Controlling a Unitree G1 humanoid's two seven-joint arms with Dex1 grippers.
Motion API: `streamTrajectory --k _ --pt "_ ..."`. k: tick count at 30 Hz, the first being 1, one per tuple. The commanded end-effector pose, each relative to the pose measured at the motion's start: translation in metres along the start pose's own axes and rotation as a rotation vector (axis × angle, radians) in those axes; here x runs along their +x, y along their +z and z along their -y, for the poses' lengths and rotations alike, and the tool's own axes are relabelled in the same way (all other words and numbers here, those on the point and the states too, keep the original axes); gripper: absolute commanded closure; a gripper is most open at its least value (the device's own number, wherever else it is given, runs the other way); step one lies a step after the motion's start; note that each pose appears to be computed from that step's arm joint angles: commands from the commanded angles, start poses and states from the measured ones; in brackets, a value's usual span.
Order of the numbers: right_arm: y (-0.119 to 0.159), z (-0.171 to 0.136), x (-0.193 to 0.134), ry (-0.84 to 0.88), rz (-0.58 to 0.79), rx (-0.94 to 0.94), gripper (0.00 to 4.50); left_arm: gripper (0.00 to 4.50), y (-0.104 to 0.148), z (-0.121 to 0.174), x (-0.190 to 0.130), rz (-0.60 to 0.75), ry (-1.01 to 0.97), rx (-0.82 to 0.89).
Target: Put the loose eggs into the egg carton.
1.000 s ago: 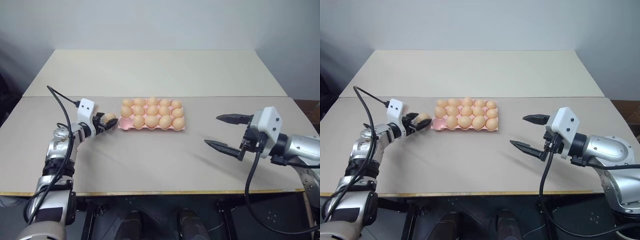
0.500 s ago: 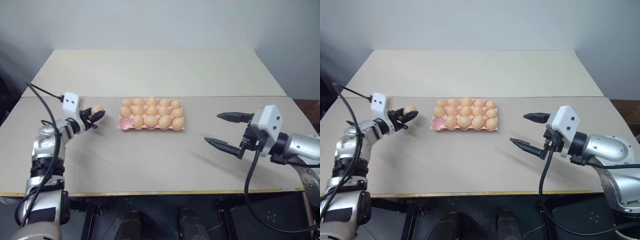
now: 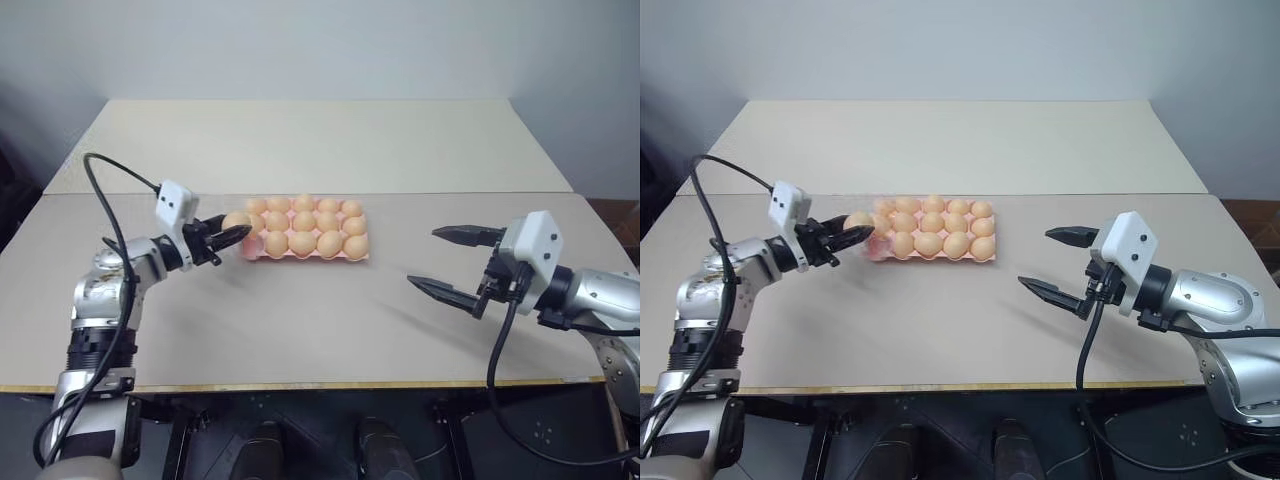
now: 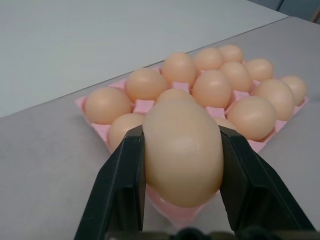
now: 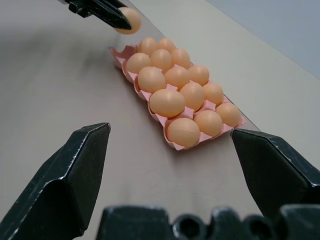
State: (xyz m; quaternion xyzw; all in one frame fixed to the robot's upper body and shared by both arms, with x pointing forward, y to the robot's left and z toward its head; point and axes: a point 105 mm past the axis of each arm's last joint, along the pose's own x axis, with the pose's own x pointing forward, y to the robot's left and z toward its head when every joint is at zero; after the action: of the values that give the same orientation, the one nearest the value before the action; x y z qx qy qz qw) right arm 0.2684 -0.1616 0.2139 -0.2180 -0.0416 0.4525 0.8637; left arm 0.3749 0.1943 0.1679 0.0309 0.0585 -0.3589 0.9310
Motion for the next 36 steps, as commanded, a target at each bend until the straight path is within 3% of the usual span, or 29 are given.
streamTrajectory --k 1,2,5,11,20,30,36 --pt "0.012 0.002 -0.005 -0.025 0.024 -0.053 0.00 2.66 0.005 0.001 0.003 -0.009 -0.017 0.039" --pt "0.012 0.001 -0.005 -0.026 0.024 -0.052 0.00 2.66 0.004 0.001 0.003 -0.017 -0.024 0.037" --pt "0.011 0.000 -0.006 -0.031 0.023 -0.050 0.00 1.91 0.002 0.002 0.002 -0.027 -0.046 0.034" --pt "0.011 0.002 -0.005 -0.048 0.029 -0.042 0.00 0.01 0.010 -0.003 -0.002 -0.011 -0.039 0.050" --pt "0.013 0.010 -0.007 -0.055 0.070 0.019 0.00 0.01 0.035 -0.010 -0.059 0.019 -0.020 0.147" --pt "0.011 0.016 -0.006 0.033 0.057 0.052 0.00 0.01 0.050 0.039 -0.128 -0.029 -0.152 0.255" --pt "0.008 0.013 -0.003 0.073 0.042 0.052 0.00 0.01 0.051 0.043 -0.138 -0.040 -0.085 0.252"
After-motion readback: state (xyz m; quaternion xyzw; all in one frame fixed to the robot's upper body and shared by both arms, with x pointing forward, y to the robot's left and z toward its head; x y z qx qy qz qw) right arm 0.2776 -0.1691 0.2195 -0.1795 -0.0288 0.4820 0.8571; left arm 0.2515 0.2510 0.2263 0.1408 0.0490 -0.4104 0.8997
